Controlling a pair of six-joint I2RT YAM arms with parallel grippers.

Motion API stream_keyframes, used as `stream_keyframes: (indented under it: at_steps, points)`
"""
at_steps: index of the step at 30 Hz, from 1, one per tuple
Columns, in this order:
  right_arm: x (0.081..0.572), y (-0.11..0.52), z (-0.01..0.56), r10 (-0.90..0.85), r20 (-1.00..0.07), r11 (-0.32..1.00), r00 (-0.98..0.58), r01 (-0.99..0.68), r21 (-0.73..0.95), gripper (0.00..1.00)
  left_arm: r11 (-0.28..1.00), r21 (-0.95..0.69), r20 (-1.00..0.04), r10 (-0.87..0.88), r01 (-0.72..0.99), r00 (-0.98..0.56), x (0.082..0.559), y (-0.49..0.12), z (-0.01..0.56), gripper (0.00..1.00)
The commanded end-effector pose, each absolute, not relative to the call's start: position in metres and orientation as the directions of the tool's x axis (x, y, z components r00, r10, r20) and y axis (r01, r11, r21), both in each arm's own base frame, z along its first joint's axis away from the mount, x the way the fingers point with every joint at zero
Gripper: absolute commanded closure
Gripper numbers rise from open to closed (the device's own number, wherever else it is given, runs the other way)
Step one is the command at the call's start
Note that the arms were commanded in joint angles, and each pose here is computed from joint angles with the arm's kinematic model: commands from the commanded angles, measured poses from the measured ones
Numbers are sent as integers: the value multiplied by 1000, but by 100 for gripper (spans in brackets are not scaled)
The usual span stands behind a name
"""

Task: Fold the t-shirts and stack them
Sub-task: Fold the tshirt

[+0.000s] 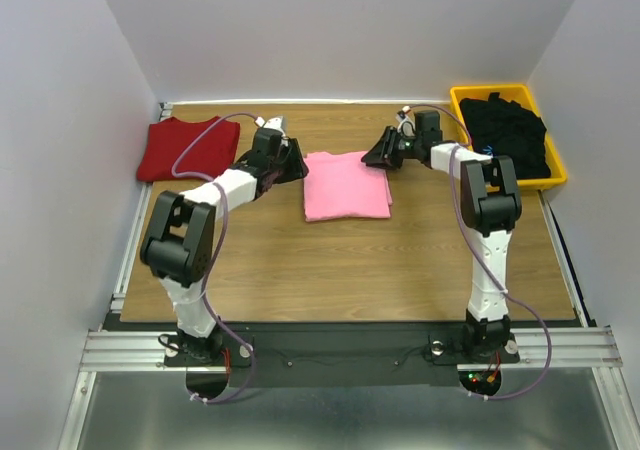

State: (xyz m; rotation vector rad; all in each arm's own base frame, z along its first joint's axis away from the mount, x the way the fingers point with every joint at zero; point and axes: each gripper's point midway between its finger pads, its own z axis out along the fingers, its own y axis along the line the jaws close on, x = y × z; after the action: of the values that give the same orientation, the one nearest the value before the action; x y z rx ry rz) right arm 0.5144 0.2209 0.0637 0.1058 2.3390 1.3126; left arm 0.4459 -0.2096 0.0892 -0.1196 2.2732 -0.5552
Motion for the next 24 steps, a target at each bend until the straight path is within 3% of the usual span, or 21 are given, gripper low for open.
stream_keyframes:
  at_steps: [1,6,11,19,22,23,24]
  points:
    - [494,229,129,272,-426,517,-863,-243,821,61,857,-487,-703,-271,167,-658,416,-235,134,40]
    - [450,234,125,239,-404,497,-883,-246,832,61,834,-515,-656,-237,196,-717,379,-257,116,45]
    - [404,221,77,215,-348,546,-913,-182,818,61,851,-508,-576,-220,134,-787,353,-253,67,53]
    - [381,196,29,251,-353,657,-901,-109,746,64,866,-497,-522,-246,58,-817,329,-235,36,59]
    - [384,193,49,252,-401,671,-881,-140,728,63,863,-499,-558,-256,74,-789,330,-232,57,51]
    - [385,193,58,242,-422,676,-874,-159,719,61,870,-487,-573,-248,80,-781,330,-229,65,40]
    - [398,196,79,233,-480,693,-846,-202,692,52,876,-475,-611,-261,83,-747,335,-224,81,35]
